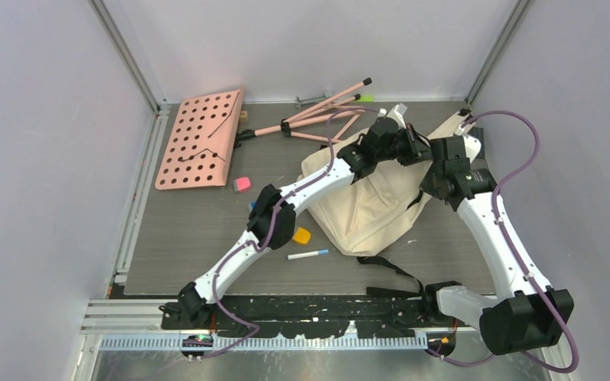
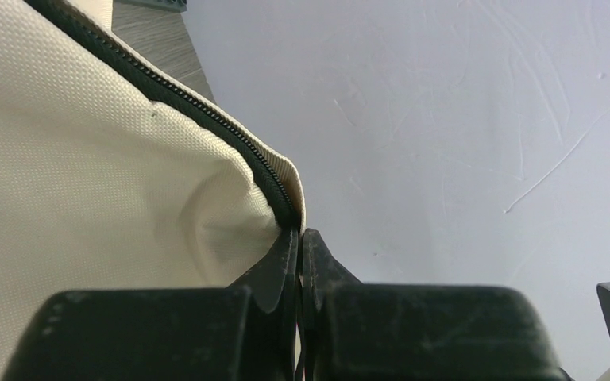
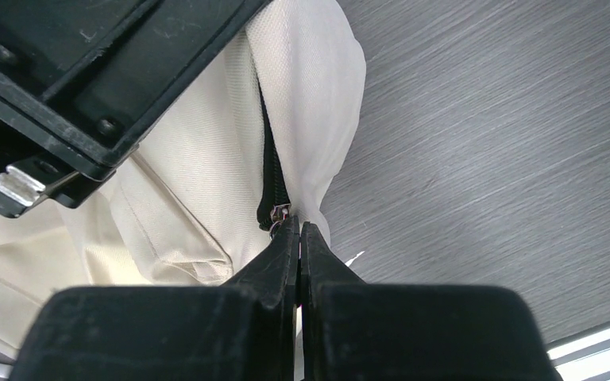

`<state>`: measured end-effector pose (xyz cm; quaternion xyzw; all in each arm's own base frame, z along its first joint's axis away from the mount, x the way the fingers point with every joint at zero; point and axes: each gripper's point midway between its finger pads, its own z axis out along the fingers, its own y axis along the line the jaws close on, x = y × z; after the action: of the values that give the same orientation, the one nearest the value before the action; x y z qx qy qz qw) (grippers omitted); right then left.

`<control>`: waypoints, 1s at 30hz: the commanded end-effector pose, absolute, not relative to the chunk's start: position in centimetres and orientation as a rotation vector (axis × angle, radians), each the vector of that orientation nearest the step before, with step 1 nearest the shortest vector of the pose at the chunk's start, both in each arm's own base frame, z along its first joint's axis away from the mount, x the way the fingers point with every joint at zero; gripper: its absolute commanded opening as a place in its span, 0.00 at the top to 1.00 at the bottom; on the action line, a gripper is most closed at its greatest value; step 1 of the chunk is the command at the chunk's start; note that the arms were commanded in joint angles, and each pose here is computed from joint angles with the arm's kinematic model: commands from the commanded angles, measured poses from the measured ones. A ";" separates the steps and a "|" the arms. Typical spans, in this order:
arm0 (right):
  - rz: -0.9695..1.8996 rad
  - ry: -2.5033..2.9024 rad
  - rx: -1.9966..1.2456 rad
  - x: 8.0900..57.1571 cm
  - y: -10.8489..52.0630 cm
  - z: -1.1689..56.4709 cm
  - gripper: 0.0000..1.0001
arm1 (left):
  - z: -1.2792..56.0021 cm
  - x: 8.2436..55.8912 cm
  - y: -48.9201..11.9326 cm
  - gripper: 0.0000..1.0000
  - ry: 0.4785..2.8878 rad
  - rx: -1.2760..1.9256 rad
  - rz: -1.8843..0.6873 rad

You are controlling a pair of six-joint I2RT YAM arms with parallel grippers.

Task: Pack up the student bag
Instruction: Zip the student bag at the center of the board.

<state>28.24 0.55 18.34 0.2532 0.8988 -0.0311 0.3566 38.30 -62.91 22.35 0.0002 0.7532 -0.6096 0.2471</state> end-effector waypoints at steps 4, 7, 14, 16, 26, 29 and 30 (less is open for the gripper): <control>-0.145 2.576 0.541 21.5 1.8 17.0 0.99 | 49.8 40.1 -54.0 1.00 1.286 -0.089 -1.804; -0.163 2.542 0.531 21.7 1.6 18.5 0.99 | 52.1 39.9 -52.7 1.00 1.230 -0.100 -1.800; -0.037 2.441 0.483 23.6 3.4 24.3 0.99 | 54.9 39.4 -50.8 1.00 1.163 -0.109 -1.802; -0.021 2.414 0.459 23.8 3.8 25.4 0.99 | 55.7 39.1 -50.3 1.00 1.143 -0.101 -1.797; -0.051 2.497 0.336 22.8 5.4 20.7 0.99 | 56.9 38.8 -49.1 1.00 1.119 -0.072 -1.756; -0.047 2.517 0.286 22.4 6.0 19.7 0.99 | 57.1 38.9 -48.7 1.00 1.117 -0.074 -1.752; -0.036 2.532 0.269 22.3 6.3 19.1 0.99 | 57.1 38.9 -48.6 1.00 1.116 -0.074 -1.750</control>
<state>26.66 4.80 22.24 0.1642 0.9118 -0.0274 0.3753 40.10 -58.53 34.43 -0.0009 0.6976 -0.6257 0.3491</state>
